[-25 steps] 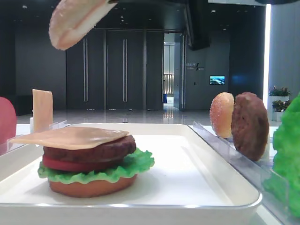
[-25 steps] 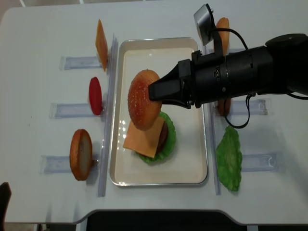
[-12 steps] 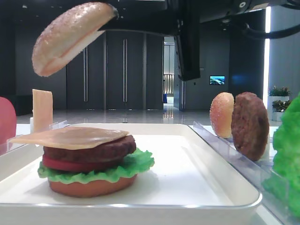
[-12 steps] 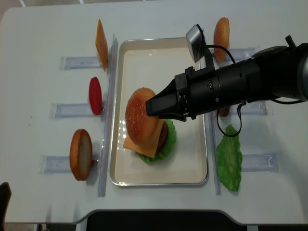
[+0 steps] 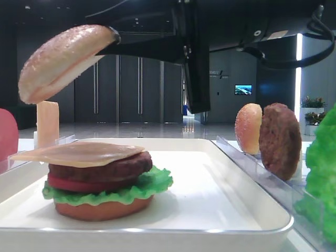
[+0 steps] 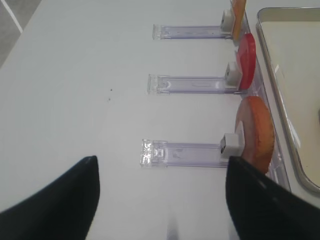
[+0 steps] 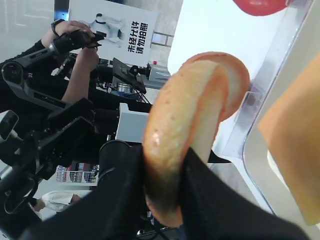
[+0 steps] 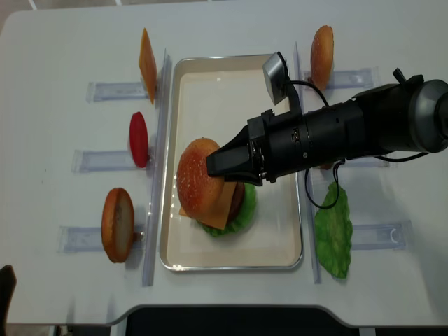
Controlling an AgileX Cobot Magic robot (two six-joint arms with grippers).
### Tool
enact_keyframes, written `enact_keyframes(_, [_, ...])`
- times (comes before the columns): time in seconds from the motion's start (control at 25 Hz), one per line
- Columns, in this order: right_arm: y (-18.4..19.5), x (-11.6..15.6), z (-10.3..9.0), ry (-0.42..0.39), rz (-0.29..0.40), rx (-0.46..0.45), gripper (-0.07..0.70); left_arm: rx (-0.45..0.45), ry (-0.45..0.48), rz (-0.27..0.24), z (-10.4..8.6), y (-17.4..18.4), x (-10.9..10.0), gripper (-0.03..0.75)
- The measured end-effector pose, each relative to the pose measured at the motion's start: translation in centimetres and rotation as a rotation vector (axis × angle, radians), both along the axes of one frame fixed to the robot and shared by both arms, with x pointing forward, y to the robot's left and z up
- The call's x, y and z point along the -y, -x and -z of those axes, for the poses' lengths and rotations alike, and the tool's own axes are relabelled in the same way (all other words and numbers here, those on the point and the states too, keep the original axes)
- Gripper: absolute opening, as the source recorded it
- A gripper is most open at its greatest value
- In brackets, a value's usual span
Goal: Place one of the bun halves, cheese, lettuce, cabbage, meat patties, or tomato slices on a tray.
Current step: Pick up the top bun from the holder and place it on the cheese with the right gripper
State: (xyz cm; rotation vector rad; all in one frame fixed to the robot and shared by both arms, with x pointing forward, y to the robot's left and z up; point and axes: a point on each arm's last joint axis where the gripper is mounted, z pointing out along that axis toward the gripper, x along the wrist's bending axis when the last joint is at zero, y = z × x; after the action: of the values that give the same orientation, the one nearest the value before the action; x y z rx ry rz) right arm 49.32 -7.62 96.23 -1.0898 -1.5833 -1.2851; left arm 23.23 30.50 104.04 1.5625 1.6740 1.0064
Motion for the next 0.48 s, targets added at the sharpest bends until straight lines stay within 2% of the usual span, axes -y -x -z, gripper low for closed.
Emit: enact_keyframes(0.48, [-0.18, -0.07, 0.87, 0.011, -0.002, 0.020, 0.162, 0.000, 0.000, 0.000, 0.00, 0.00, 0.00, 0.597])
